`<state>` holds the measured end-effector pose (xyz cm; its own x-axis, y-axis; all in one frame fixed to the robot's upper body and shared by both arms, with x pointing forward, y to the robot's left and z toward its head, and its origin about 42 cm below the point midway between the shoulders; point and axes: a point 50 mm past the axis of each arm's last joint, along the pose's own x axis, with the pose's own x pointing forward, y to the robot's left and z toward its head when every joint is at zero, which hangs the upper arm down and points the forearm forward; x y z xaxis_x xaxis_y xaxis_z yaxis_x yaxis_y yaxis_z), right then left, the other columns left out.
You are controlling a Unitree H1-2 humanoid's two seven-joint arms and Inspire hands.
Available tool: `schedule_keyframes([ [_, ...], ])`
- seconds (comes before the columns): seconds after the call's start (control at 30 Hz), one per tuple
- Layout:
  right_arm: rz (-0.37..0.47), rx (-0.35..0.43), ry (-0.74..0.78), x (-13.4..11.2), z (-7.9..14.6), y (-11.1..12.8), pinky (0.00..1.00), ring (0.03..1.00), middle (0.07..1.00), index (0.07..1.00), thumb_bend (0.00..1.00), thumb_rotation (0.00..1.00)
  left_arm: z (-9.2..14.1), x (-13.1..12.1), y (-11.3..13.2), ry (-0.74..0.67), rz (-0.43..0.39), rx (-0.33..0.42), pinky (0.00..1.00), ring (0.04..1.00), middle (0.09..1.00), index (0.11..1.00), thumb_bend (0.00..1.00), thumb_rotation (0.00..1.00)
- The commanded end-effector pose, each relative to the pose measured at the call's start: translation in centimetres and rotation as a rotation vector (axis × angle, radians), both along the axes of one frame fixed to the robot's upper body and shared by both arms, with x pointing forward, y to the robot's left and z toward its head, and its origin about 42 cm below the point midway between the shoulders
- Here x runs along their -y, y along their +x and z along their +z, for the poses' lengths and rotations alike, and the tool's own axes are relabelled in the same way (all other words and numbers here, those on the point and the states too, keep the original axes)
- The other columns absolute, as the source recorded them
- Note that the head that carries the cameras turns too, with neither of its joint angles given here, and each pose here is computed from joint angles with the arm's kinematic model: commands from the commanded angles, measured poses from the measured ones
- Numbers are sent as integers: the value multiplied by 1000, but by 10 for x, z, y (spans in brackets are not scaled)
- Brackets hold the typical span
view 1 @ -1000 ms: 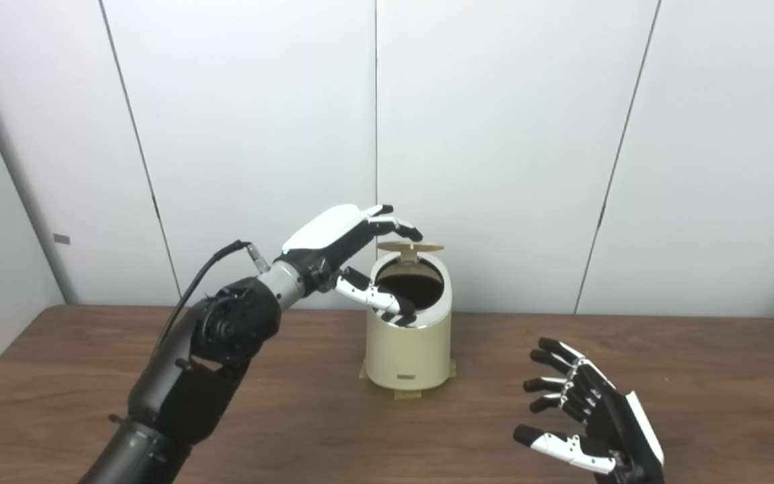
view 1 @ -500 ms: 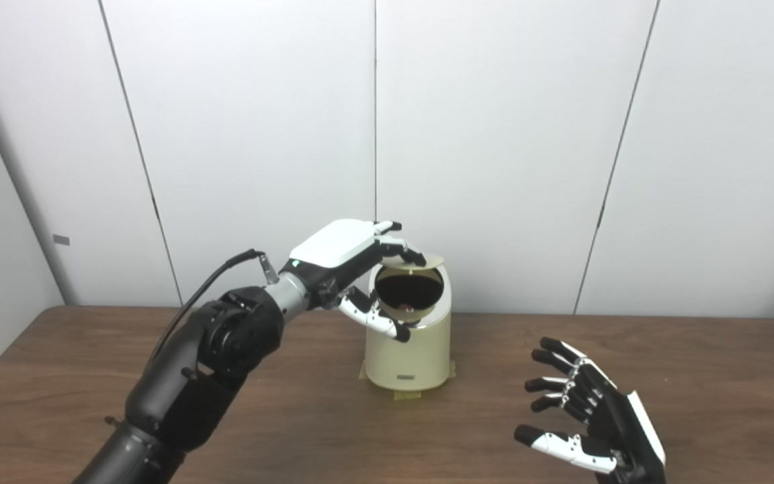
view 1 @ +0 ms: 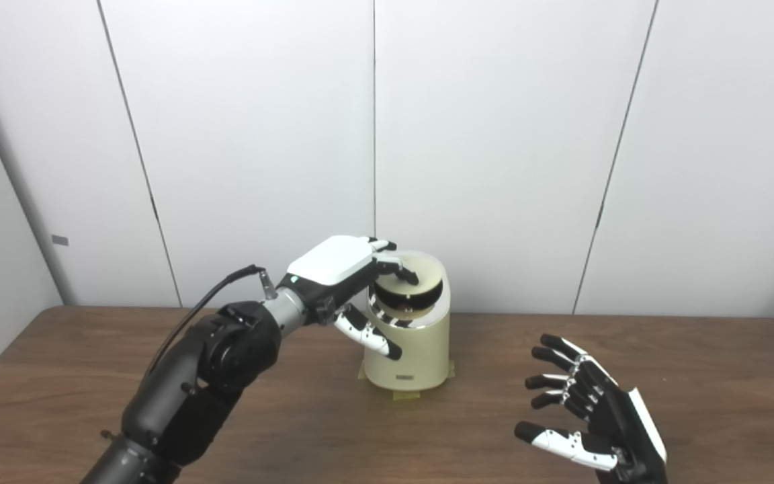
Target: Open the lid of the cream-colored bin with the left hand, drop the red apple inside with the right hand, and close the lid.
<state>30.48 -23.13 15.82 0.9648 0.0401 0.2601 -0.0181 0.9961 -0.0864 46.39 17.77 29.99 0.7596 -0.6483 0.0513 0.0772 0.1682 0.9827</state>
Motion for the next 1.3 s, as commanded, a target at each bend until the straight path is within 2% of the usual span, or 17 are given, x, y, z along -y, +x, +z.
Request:
schedule_keyframes([
  [0.0, 13, 86, -1, -2, 20, 5, 505, 625, 778, 792, 789, 189, 27, -4, 1, 2, -2, 94, 1000, 959, 792, 775, 937, 356],
  [0.2, 13, 81, -5, -3, 20, 4, 502, 623, 780, 792, 789, 195, 23, -3, -3, 11, -15, 96, 1000, 962, 785, 775, 937, 352],
  [0.43, 10, 81, -8, -5, 22, 4, 504, 624, 777, 790, 797, 205, 3, 2, -4, 13, -37, 58, 1000, 947, 794, 795, 924, 366],
  [0.63, 5, 79, 3, -6, 23, 3, 507, 627, 778, 790, 798, 196, -14, 8, -5, 71, -41, 23, 998, 991, 860, 866, 929, 378],
  [0.77, 5, 86, 0, -6, 24, 2, 527, 618, 778, 790, 790, 180, -24, 11, -6, 154, -38, 25, 996, 1000, 947, 937, 949, 403],
  [0.9, 3, 86, -4, -5, 25, 2, 507, 616, 781, 796, 787, 195, -29, 11, -7, 197, -37, 28, 1000, 1000, 980, 958, 960, 395],
  [1.1, 8, 88, -1, -4, 25, 4, 514, 614, 779, 791, 792, 181, -32, 11, -8, 222, -40, 26, 1000, 1000, 979, 958, 963, 406],
  [1.27, 2, 84, -10, -5, 25, 3, 508, 617, 781, 789, 784, 185, -30, 9, -9, 222, -40, 13, 1000, 1000, 936, 921, 969, 387],
])
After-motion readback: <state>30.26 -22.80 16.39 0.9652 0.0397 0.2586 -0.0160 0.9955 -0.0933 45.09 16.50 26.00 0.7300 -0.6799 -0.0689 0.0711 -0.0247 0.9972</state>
